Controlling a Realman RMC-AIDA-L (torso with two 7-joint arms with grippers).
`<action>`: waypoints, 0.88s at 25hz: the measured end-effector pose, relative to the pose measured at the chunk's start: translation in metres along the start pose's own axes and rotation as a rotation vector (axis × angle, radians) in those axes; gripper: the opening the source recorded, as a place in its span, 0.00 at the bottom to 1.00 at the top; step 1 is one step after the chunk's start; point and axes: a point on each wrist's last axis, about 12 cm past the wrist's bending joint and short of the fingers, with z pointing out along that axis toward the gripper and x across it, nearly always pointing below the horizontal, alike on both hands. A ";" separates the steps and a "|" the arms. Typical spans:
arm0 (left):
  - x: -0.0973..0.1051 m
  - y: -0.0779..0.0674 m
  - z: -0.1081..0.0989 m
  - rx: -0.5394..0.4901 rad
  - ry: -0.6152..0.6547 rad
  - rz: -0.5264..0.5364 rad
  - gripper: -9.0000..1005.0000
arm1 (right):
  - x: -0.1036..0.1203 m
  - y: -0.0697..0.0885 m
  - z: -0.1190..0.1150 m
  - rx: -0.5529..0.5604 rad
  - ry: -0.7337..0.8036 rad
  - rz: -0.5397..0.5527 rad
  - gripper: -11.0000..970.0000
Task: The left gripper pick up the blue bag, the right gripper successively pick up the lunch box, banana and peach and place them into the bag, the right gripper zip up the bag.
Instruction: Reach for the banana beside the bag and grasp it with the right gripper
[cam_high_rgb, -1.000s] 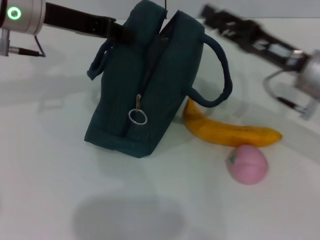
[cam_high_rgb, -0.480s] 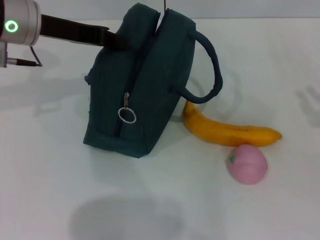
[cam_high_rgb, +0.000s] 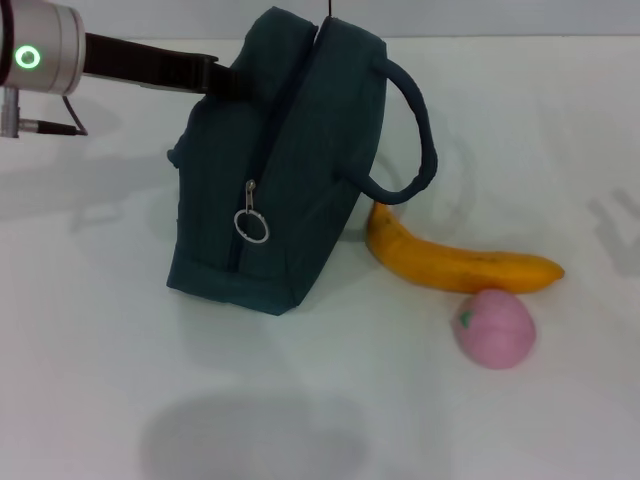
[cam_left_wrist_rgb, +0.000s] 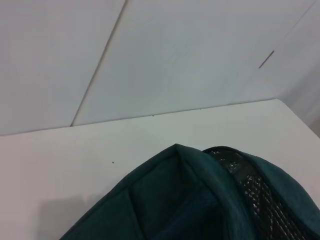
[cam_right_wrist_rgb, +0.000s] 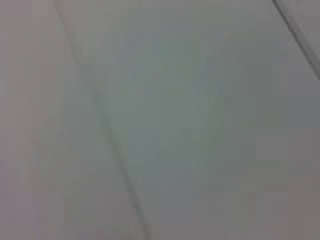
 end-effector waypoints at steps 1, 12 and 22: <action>0.000 0.000 0.000 0.000 0.000 0.000 0.06 | -0.002 0.001 0.002 -0.022 0.003 -0.025 0.37; 0.005 0.003 -0.002 0.006 -0.029 -0.008 0.06 | -0.068 0.014 0.068 -0.458 0.262 -0.069 0.46; 0.002 0.000 0.000 0.016 -0.036 -0.003 0.06 | -0.089 0.039 0.154 -0.461 0.951 -0.201 0.81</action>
